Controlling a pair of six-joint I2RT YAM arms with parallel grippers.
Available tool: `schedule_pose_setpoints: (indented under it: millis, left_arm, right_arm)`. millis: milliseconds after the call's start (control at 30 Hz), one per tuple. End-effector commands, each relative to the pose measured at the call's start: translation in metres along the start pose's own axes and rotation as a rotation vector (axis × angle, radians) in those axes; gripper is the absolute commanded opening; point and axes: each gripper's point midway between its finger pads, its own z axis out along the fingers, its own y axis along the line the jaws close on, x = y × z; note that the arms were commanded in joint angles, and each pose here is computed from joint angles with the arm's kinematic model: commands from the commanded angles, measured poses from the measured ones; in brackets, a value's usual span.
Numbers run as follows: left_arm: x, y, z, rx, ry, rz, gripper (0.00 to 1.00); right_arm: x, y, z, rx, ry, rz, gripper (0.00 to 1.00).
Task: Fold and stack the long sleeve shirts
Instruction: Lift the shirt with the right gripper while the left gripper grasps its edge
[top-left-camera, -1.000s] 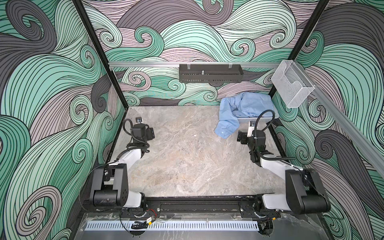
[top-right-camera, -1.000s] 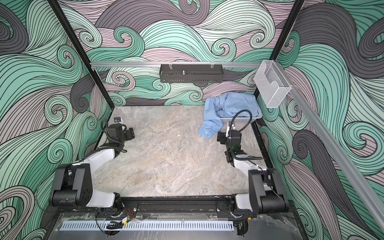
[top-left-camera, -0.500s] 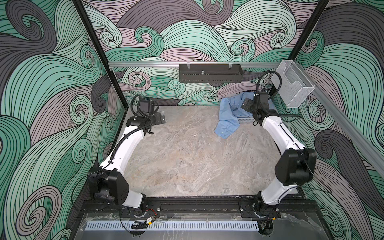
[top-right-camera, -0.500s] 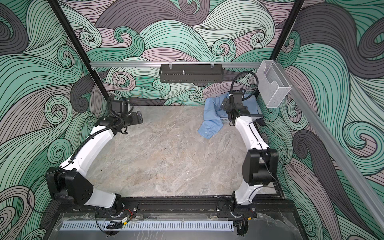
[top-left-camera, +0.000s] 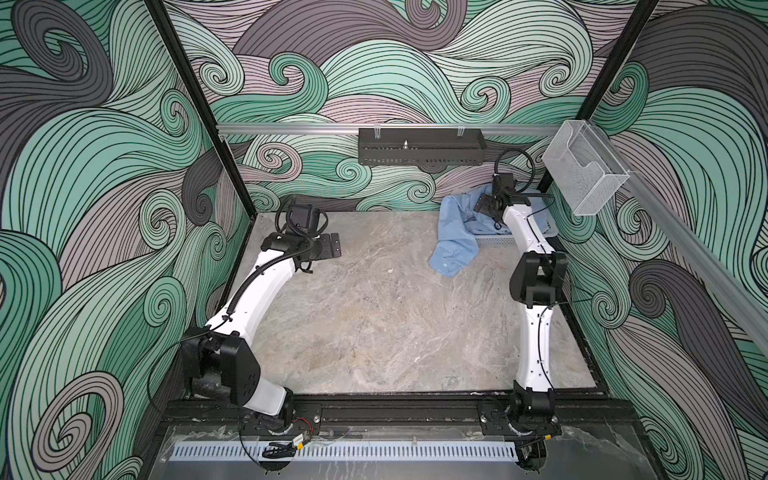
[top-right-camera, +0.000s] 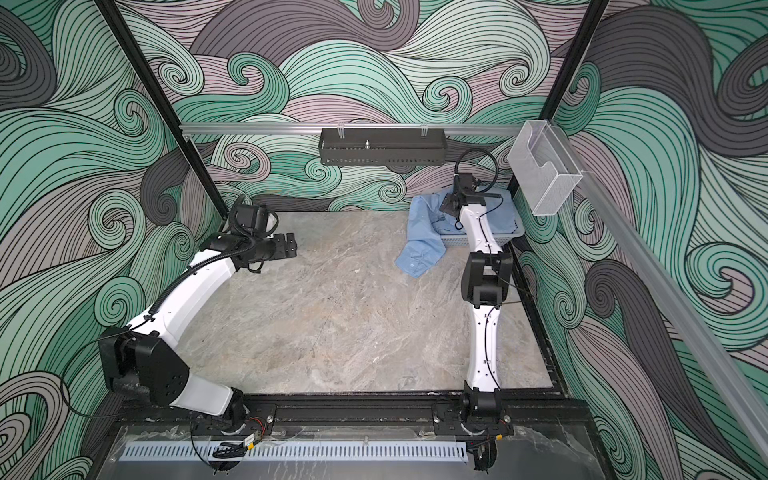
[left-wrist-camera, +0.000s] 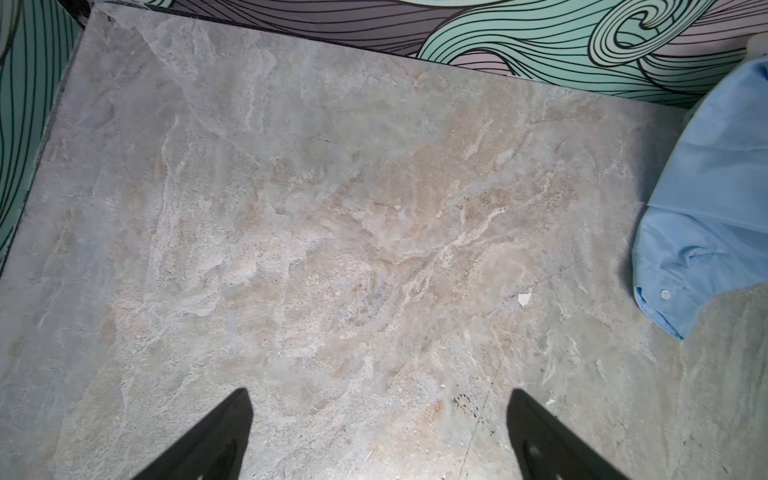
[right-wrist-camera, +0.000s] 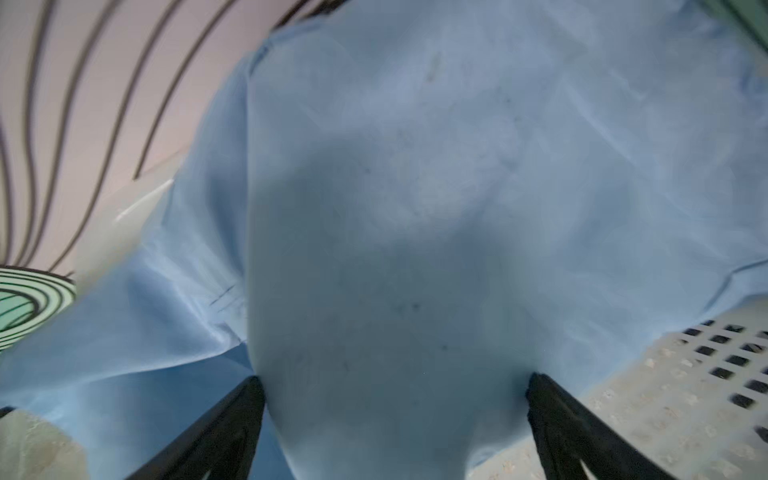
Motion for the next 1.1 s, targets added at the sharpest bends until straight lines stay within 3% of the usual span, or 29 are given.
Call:
schedule_pose_setpoints:
  millis: [0, 100, 133, 167, 233, 300, 367, 533, 700, 900, 1067]
  left_arm:
    - [0.001, -0.009, -0.007, 0.028, 0.017, 0.000, 0.97]
    - [0.001, -0.010, -0.009, 0.028, 0.017, 0.004, 0.97]
    - [0.000, -0.010, -0.010, 0.029, 0.018, 0.004, 0.96]
    - [0.000, -0.012, -0.011, 0.036, 0.018, 0.007, 0.93]
    - [-0.002, -0.014, -0.016, 0.049, 0.012, 0.010, 0.85]
    - [-0.004, -0.015, -0.022, 0.063, -0.003, 0.015, 0.79]
    - [-0.006, -0.016, -0.031, 0.074, -0.025, 0.024, 0.73]
    - [-0.009, -0.011, -0.068, 0.087, -0.105, 0.036, 0.64]
    - [-0.002, -0.002, -0.105, 0.091, -0.157, 0.037, 0.57]
    - [0.011, 0.008, -0.137, 0.085, -0.197, 0.037, 0.57]
    - [0.018, 0.014, -0.155, 0.085, -0.230, 0.028, 0.57]
  right_arm:
    - [0.007, 0.002, 0.010, 0.004, 0.038, -0.024, 0.99]
    - [0.003, 0.003, 0.019, 0.011, 0.009, -0.018, 0.94]
    - [0.001, 0.005, 0.020, -0.001, 0.001, -0.017, 0.86]
    - [-0.004, 0.007, 0.018, -0.013, -0.010, -0.016, 0.72]
    - [-0.020, 0.015, 0.002, -0.051, -0.048, -0.018, 0.30]
    - [-0.041, 0.022, -0.027, -0.080, -0.101, -0.031, 0.10]
    - [-0.065, 0.032, -0.070, -0.124, -0.161, -0.049, 0.00]
    - [-0.102, 0.042, -0.212, -0.211, -0.309, -0.088, 0.00]
    - [-0.100, 0.052, -0.354, -0.371, -0.450, -0.141, 0.00]
    - [-0.060, 0.104, -0.473, -0.738, -0.473, -0.298, 0.00]
    - [-0.015, 0.153, -0.546, -1.035, -0.455, -0.443, 0.00]
